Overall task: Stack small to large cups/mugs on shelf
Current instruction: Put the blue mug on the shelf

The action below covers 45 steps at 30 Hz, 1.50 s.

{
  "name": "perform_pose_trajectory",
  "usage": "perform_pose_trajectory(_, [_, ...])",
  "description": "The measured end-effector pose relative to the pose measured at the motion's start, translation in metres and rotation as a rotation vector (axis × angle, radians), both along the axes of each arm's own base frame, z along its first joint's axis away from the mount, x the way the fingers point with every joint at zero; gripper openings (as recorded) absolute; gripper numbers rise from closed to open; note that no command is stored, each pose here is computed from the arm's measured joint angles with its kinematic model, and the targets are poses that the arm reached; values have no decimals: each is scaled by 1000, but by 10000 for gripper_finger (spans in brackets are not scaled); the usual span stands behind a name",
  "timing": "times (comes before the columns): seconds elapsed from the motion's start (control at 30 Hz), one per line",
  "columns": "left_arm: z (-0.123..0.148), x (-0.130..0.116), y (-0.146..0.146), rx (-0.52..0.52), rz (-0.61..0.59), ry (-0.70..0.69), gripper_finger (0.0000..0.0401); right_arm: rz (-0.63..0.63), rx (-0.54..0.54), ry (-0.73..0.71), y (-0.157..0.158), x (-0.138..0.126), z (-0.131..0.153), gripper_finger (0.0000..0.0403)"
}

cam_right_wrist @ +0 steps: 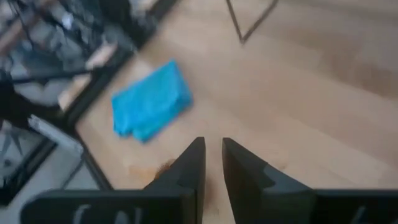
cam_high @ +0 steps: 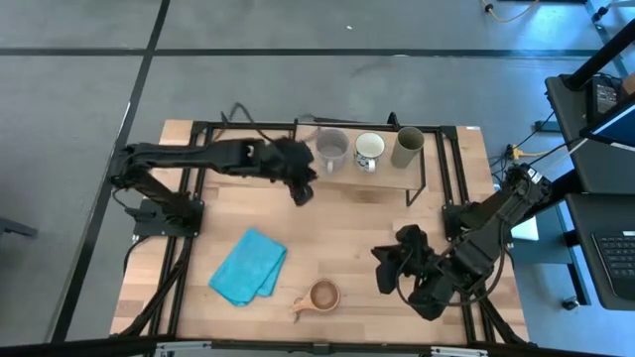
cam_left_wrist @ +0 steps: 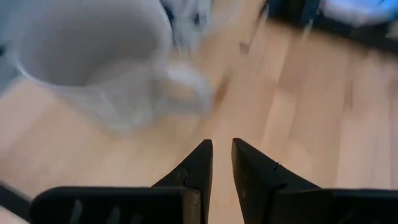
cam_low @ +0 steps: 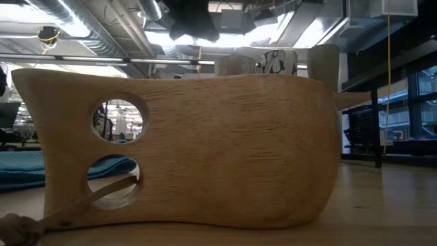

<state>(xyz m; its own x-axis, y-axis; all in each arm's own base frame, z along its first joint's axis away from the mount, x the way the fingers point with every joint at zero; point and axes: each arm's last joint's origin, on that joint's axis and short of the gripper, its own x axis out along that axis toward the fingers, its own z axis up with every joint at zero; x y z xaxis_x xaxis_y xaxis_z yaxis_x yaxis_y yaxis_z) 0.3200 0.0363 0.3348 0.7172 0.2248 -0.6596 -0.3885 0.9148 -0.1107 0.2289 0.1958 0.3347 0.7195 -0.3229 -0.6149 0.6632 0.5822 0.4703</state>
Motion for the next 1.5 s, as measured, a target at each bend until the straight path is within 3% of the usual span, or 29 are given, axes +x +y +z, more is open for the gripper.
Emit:
perform_pose_trajectory(0.13, [17,-14,19,-15,12,-186,55,-95,-83,-101,-9,1,5,56])
perform_pose_trajectory(0.33, [39,-26,48,3,-15,-347,55,-273,-124,-195,-52,-11,29,56])
perform_pose_trajectory(0.57, [14,-35,86,-35,114,-170,55,-306,-111,-168,-76,-10,39,56])
perform_pose_trajectory(0.7, [4,-33,97,-45,114,-124,55,-339,-73,-156,-79,-4,35,56])
perform_pose_trajectory(0.93, [17,-19,96,-9,-2,-306,55,-441,-65,-135,-96,0,32,56])
perform_pose_trajectory(1.1, [28,-11,99,-57,-62,-470,55,-489,-68,-94,-114,-4,35,56])
perform_pose_trajectory(1.3, [10,16,107,-202,-149,-444,55,-498,-81,-79,-121,-5,37,56])
perform_pose_trajectory(1.5, [33,56,107,-107,-199,-381,55,-492,-77,-55,-121,-6,36,56])
